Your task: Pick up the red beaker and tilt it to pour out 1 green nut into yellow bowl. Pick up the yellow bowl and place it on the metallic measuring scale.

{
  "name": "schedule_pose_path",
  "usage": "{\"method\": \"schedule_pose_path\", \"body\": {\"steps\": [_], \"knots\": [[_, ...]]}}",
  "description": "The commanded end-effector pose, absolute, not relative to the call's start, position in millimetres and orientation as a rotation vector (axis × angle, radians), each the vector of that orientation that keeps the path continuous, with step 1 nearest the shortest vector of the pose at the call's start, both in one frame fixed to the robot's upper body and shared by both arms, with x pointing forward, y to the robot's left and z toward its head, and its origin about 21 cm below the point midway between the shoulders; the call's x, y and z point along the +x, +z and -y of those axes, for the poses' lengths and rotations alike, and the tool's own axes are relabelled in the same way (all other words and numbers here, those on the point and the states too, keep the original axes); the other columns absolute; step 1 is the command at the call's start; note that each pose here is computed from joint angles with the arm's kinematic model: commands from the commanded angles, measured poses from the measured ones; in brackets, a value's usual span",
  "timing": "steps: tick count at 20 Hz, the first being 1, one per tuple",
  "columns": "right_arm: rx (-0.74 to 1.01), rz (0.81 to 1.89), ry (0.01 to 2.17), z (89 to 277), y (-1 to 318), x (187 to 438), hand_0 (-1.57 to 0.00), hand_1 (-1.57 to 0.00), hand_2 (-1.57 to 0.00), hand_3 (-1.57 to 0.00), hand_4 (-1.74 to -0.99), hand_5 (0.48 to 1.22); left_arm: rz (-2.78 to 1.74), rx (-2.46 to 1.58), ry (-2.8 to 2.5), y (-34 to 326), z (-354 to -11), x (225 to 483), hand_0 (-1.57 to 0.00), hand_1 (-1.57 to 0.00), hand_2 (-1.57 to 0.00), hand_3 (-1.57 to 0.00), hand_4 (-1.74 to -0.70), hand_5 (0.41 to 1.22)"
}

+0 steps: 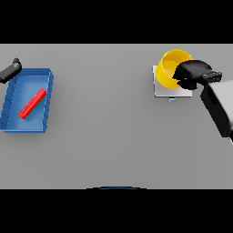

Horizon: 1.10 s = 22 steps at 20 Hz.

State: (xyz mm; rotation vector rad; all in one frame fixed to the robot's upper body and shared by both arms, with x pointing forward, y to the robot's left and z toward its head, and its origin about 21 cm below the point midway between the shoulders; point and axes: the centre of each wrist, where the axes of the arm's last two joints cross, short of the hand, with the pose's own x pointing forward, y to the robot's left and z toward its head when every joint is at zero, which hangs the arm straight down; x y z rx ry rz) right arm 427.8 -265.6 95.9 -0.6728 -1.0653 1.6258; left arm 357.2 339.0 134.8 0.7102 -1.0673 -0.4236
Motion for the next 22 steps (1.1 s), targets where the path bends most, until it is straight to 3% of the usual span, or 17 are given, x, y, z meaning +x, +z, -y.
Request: {"method": "schedule_pose_path", "body": {"steps": [1,2,3,4,7,10,12,15,22], "knots": [[-0.675,1.064,1.619,267.3,95.5,429.2,-1.40,-1.22,-1.36,-1.56,-1.730,1.221,1.067,0.707,-0.423,134.4,-340.5,355.9,0.00,0.00,0.00,0.00,-0.84,0.772],[-0.669,1.056,1.608,266.7,91.3,428.6,-1.42,-1.23,-1.40,-1.54,-1.728,1.221,1.066,0.707,-0.426,133.9,-341.6,358.2,0.00,0.00,0.00,0.00,-0.84,0.771],[-0.651,1.063,1.608,264.4,91.8,428.7,-1.40,-1.18,-1.29,-1.54,-1.670,1.221,1.074,0.702,-0.430,132.9,-341.4,358.4,0.00,0.00,0.00,0.00,-0.84,0.772],[-0.650,1.056,1.602,265.5,93.0,429.6,-1.41,-1.15,-1.18,-1.39,-1.644,1.221,1.073,0.706,-0.427,132.8,-339.4,359.0,0.00,0.00,0.00,0.00,-0.84,0.773],[-0.631,1.021,1.570,265.5,91.9,430.6,-1.05,-0.78,-0.78,-0.98,-1.580,1.037,1.073,0.698,-0.419,130.2,-342.9,359.5,0.00,0.00,0.00,0.00,-0.85,0.771],[-0.606,1.005,1.572,264.0,92.7,429.2,-0.71,-0.52,-0.52,-0.72,-1.540,0.923,1.072,0.700,-0.425,132.5,-338.2,358.0,0.00,0.00,0.00,0.00,-0.85,0.766],[-0.598,0.993,1.556,263.6,94.9,431.0,-0.46,-0.35,-0.40,-0.61,-1.514,0.881,1.085,0.695,-0.431,137.1,-336.8,359.9,0.00,0.00,0.00,0.00,-0.85,0.766],[-0.611,0.970,1.565,265.0,91.4,430.6,-0.24,-0.18,-0.26,-0.47,-1.471,0.836,1.083,0.692,-0.423,138.5,-340.2,361.6,0.00,0.00,0.00,0.00,-0.85,0.771],[-0.614,0.956,1.608,273.1,89.7,427.5,-0.05,-0.04,-0.06,-0.26,-1.414,0.796,1.081,0.703,-0.424,136.0,-333.4,356.5,0.00,0.00,0.00,0.00,-0.85,0.768]]}}
